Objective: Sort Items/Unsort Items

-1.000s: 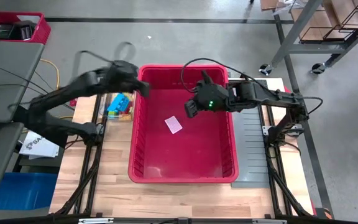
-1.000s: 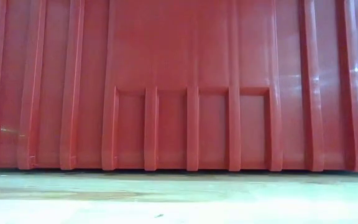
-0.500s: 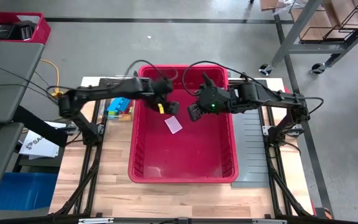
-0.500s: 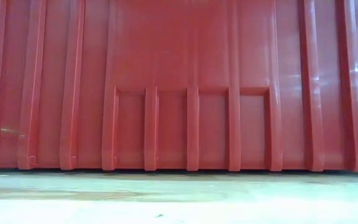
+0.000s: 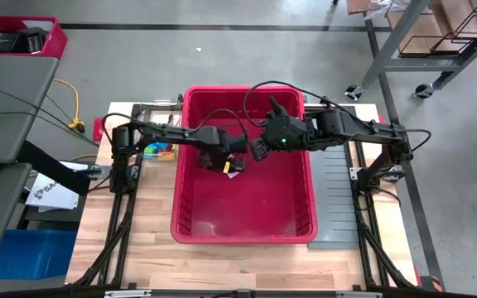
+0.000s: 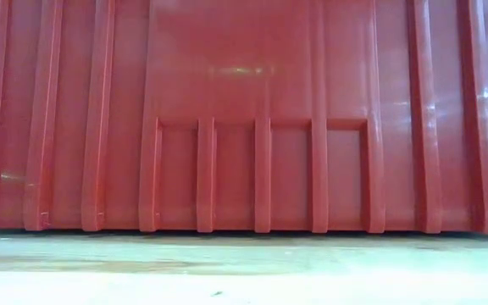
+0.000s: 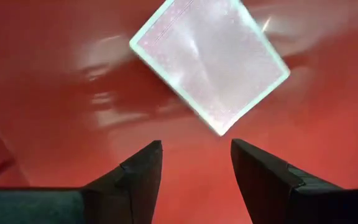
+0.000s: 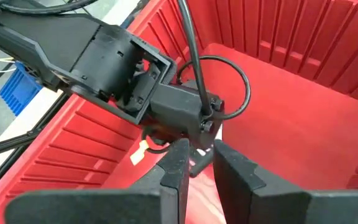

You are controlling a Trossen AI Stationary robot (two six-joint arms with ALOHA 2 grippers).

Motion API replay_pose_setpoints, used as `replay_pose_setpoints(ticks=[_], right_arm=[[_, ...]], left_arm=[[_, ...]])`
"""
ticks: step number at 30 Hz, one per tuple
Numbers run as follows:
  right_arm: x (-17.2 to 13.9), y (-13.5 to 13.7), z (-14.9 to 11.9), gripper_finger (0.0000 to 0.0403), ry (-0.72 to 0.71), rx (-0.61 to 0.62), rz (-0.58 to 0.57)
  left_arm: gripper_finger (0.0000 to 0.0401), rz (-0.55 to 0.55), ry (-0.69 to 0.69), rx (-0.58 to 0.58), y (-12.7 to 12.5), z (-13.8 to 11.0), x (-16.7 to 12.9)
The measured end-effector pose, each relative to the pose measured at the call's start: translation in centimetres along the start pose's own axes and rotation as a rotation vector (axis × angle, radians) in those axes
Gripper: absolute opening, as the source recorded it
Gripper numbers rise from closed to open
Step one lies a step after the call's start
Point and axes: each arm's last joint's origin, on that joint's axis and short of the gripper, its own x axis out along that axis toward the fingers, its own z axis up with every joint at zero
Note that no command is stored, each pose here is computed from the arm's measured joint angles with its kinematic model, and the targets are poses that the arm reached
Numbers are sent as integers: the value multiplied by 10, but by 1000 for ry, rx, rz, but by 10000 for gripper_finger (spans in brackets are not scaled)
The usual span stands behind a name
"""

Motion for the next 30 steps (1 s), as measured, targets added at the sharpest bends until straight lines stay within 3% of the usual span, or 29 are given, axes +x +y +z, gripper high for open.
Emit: replay_pose_setpoints(ticks=[7, 14, 23, 30], right_arm=[[0, 0, 0, 62, 4, 0, 3], [0, 0, -2, 62, 45, -26, 15], [0, -1, -2, 62, 39, -53, 8], [0, -1, -2, 62, 39, -44, 8]], left_arm=[[186, -85, -90, -153, -6, 13, 10], [186, -15, -78, -265, 19, 18, 8], [186, -153, -40, -389, 24, 17, 29], [186, -231, -118, -477, 21, 26, 30]])
